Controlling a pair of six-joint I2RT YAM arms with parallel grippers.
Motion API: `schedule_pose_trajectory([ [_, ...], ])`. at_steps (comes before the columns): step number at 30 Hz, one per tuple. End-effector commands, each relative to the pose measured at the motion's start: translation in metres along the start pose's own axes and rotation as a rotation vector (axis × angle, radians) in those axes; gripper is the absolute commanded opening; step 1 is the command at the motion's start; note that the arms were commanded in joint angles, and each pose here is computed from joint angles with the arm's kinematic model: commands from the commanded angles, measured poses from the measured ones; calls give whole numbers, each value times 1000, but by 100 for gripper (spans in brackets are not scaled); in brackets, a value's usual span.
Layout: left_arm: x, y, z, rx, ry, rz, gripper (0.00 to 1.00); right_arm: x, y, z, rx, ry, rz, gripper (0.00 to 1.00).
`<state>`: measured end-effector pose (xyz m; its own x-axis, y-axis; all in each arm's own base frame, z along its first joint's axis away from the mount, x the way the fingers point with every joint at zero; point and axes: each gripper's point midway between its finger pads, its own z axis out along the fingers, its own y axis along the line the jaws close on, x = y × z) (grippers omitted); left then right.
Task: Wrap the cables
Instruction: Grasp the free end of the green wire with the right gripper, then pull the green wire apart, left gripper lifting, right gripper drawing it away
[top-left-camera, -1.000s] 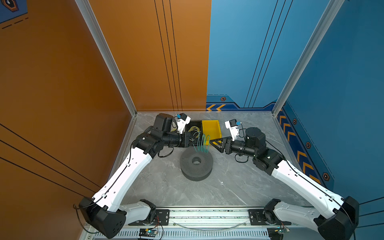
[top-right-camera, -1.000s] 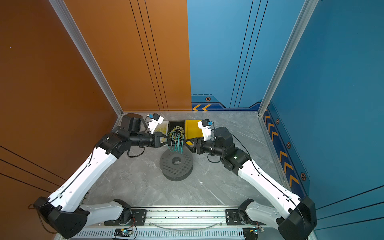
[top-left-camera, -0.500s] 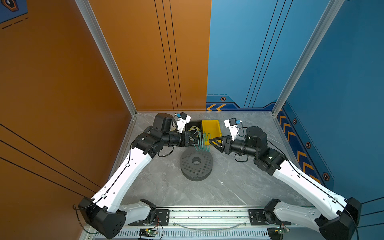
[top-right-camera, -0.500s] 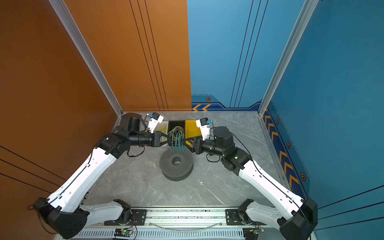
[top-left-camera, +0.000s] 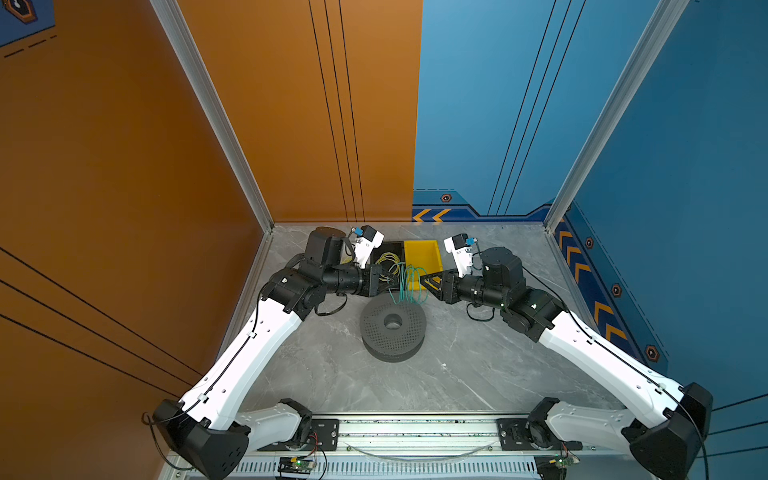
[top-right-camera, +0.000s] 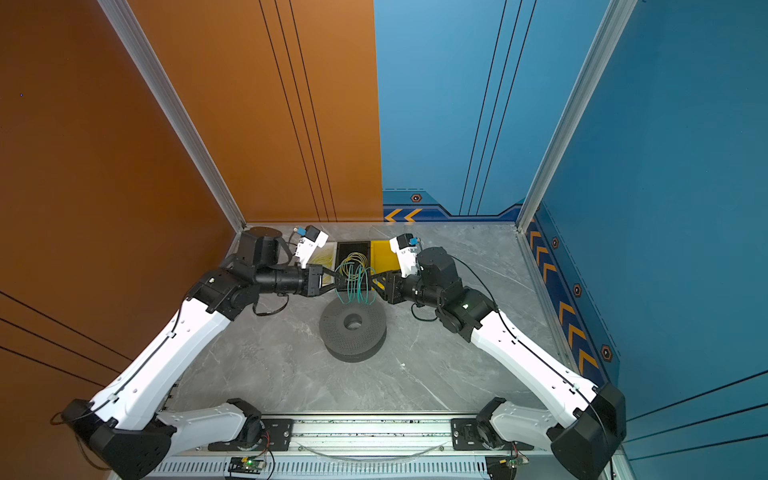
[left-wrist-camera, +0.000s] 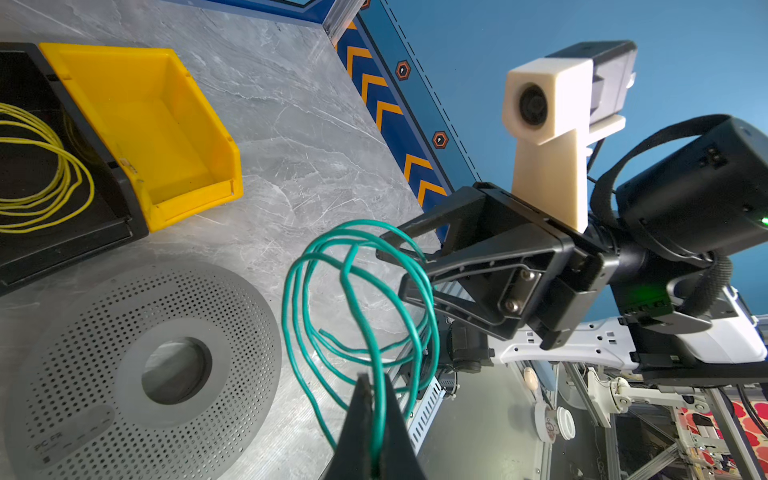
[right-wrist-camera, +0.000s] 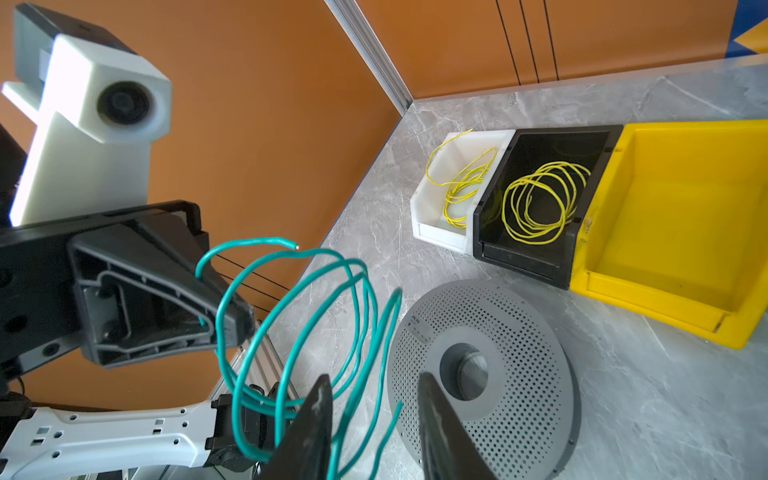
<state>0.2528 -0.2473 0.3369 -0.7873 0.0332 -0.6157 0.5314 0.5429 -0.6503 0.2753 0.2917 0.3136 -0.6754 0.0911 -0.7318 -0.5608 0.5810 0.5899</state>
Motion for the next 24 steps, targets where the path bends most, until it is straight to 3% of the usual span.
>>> schedule_pose_trajectory([
  [1,-5,-17,-8,24,-34,82,0,1,3,9,6,32,-13,30],
  [4,-8,-10,-12,-31,-59,91,0,5,1,13,11,49,-5,15],
  [6,-10,-1,-16,-81,-75,86,0,7,-7,11,47,51,1,0],
  [15,-33,54,-54,-361,-229,-1,0,6,-101,-43,426,-24,59,0],
  [24,-62,77,-107,-540,-431,-71,0,20,-200,-117,776,-75,165,0],
])
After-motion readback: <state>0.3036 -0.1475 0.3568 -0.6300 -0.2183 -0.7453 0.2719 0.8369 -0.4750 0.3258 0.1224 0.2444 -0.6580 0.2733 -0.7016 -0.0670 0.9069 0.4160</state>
